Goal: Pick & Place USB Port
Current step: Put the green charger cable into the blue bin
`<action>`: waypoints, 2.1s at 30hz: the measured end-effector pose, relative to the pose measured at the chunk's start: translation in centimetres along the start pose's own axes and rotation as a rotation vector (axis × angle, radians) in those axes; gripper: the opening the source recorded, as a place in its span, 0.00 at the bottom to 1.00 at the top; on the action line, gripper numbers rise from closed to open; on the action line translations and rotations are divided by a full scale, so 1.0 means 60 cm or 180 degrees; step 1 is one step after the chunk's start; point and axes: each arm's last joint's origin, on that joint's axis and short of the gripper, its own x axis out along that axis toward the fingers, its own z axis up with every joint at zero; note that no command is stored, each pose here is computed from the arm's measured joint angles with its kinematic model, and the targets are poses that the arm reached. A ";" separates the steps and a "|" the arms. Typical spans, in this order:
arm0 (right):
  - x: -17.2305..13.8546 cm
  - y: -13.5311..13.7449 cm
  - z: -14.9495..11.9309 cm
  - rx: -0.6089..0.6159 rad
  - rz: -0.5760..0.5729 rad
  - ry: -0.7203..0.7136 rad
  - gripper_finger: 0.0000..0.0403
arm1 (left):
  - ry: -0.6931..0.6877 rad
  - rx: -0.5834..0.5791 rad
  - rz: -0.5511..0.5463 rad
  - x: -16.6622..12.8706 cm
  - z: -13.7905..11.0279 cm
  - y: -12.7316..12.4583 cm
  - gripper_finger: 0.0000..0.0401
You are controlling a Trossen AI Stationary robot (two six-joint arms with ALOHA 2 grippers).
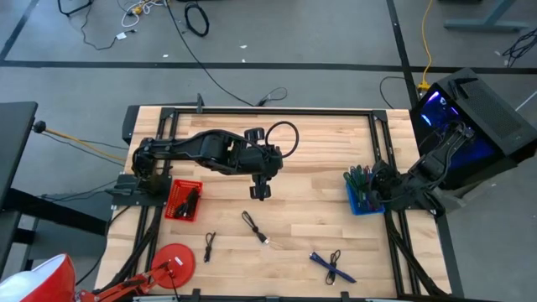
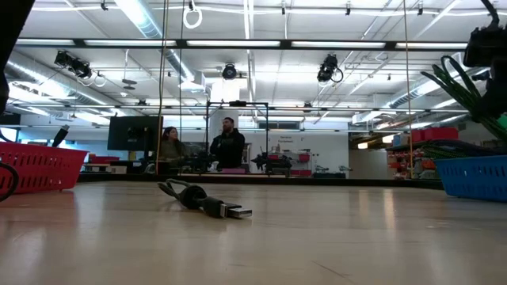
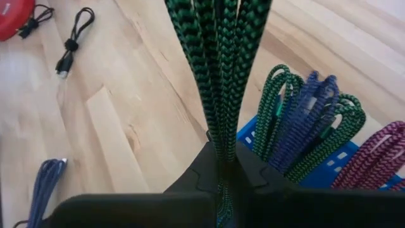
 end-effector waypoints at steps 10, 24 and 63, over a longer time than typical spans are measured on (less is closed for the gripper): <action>-0.009 -0.007 0.002 0.0000 0.0258 0.0050 0.02 | 0.0000 -0.0003 0.0000 0.000 0.000 0.000 0.33; -0.012 0.004 -0.006 -0.0742 0.0742 0.0614 0.02 | -0.0030 -0.0059 -0.0002 0.000 0.002 0.000 0.33; 0.046 0.035 -0.012 -0.0819 -0.0312 0.0906 0.14 | -0.0068 -0.0084 -0.0002 0.000 0.004 0.001 0.33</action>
